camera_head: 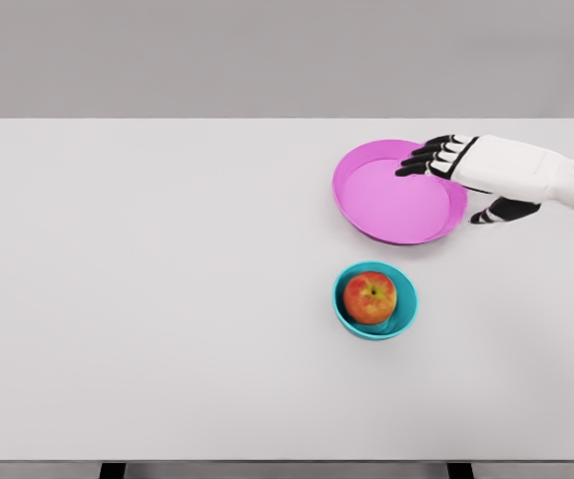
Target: Put the apple from the pink plate into the blue bowl with your right arm
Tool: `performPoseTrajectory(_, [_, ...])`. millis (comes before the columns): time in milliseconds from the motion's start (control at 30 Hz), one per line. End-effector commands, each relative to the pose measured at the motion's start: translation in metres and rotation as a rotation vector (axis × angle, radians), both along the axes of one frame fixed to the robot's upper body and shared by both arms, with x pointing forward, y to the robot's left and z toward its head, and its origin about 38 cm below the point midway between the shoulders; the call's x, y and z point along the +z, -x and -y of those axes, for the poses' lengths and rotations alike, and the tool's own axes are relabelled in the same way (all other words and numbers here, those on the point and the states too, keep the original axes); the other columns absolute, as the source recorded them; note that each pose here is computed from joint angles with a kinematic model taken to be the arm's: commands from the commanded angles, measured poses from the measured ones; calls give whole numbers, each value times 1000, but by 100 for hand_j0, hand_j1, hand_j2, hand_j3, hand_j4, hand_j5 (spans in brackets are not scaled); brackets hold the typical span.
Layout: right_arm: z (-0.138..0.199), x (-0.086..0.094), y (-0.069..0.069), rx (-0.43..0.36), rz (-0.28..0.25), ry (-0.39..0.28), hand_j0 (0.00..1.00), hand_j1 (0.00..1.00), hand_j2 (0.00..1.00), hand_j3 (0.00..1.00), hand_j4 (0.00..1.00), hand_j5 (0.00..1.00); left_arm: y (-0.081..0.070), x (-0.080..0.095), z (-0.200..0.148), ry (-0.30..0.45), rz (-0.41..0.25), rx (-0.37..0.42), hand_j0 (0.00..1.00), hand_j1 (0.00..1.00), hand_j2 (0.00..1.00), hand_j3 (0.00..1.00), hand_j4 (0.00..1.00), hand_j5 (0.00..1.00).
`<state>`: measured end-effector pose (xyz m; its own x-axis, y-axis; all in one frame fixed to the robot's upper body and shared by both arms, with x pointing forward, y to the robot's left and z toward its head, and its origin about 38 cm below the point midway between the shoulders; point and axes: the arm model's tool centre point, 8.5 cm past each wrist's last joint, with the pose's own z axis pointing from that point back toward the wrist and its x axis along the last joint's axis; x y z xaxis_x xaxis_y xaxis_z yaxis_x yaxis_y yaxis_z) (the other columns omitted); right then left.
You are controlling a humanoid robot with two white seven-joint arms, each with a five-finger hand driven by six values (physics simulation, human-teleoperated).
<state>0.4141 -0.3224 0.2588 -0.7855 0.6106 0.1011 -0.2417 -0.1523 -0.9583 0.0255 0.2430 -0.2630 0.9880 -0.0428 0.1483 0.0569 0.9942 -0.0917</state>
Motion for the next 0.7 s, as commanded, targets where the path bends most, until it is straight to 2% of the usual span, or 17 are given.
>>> performPoseTrajectory(0, [36, -10, -16, -126, -39, -48, 100, 100, 100, 100, 100, 100, 0, 0, 0, 0, 0, 0, 100, 100, 100, 100, 100, 100])
performPoseTrajectory(67, [47, -26, -27, -190, -74, -108, 100, 100, 100, 100, 100, 100, 0, 0, 0, 0, 0, 0, 100, 100, 100, 100, 100, 100])
performPoseTrajectory(100, [43, -31, -30, -191, -83, -127, 100, 100, 100, 100, 100, 100, 0, 0, 0, 0, 0, 0, 100, 100, 100, 100, 100, 100])
performPoseTrajectory(400, [44, -44, -23, -194, -110, -122, 100, 100, 100, 100, 100, 100, 0, 0, 0, 0, 0, 0, 100, 100, 100, 100, 100, 100])
performPoseTrajectory(533, [46, -43, -22, -197, -109, -117, 100, 100, 100, 100, 100, 100, 0, 0, 0, 0, 0, 0, 100, 100, 100, 100, 100, 100])
performPoseTrajectory(667, [55, -49, -17, -223, -118, -126, 100, 100, 100, 100, 100, 100, 1, 0, 0, 3, -1, 14, 100, 100, 100, 100, 100, 100])
